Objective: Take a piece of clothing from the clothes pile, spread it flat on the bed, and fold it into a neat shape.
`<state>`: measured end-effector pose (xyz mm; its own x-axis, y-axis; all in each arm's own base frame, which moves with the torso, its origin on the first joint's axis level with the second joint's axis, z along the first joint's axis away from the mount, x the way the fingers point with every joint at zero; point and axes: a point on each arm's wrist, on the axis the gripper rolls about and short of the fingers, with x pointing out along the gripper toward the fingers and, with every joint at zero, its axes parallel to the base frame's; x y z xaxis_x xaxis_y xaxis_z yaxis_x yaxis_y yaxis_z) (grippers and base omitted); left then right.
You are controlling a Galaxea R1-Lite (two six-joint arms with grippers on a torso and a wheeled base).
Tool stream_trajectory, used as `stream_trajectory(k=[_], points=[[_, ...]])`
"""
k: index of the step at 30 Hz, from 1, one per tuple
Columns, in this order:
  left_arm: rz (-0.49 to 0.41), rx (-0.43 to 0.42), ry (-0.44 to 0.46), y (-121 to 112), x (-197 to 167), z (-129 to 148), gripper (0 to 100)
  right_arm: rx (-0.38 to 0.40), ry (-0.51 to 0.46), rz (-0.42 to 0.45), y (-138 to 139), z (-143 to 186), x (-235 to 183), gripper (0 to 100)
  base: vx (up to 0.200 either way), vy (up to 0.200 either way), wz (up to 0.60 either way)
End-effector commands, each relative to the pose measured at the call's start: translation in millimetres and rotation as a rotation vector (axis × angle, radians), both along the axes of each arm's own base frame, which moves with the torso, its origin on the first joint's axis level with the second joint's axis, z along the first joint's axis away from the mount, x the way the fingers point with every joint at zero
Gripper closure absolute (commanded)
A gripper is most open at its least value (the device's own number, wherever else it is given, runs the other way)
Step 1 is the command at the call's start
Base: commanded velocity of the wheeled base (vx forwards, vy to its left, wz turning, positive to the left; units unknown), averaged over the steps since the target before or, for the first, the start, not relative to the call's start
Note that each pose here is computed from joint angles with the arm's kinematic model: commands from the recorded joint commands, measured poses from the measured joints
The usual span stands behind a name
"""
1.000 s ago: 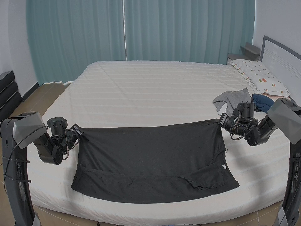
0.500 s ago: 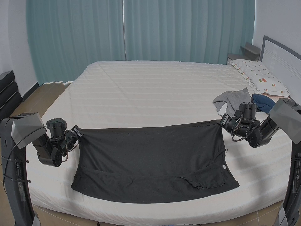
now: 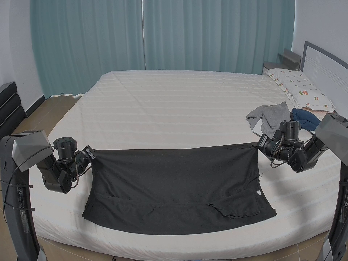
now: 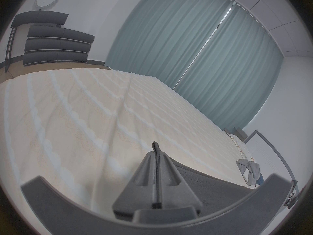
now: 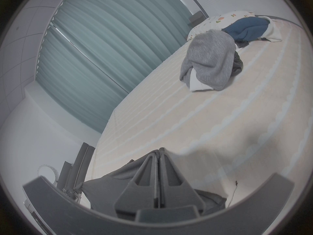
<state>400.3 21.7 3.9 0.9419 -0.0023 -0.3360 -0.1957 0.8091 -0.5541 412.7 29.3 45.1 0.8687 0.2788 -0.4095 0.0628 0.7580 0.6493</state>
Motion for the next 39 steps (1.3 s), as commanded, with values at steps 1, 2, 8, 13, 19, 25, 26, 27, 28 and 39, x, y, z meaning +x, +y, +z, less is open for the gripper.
stream_trajectory(k=[1,2,8,13,19,25,26,27,28,39], points=[[-0.002,0.003,-0.015,1,-5,11,100,0.006,0.02,0.012,-1,2,-7,100,0.0,0.0,0.0],[-0.004,0.014,-0.012,1,-6,11,100,0.008,0.034,0.018,-1,2,-7,100,0.0,0.0,0.0],[-0.019,0.116,0.024,11,-16,6,100,0.007,0.04,0.02,-1,3,-8,100,0.0,0.0,0.0],[-0.027,0.128,0.015,9,-13,5,100,0.006,0.014,0.017,2,0,0,100,0.0,0.0,0.0],[-0.03,0.128,0.001,8,-6,4,100,0.0,-0.01,0.03,10,-10,12,100,0.0,0.0,0.0],[-0.031,0.123,0.022,9,2,-9,100,-0.01,-0.006,0.043,19,-24,24,100,0.0,0.0,0.0],[-0.031,0.123,0.022,9,2,-10,100,-0.012,-0.005,0.039,19,-26,25,100,0.0,0.0,0.0],[-0.03,0.121,0.024,9,3,-12,100,-0.016,-0.004,0.033,19,-27,26,100,0.0,0.0,0.0],[-0.031,0.122,0.025,9,3,-12,100,-0.018,-0.001,0.03,19,-28,27,100,0.0,0.0,0.0],[-0.035,0.118,0.043,8,8,-23,100,-0.029,0.062,0.032,20,-40,29,100,0.0,0.0,0.0]])
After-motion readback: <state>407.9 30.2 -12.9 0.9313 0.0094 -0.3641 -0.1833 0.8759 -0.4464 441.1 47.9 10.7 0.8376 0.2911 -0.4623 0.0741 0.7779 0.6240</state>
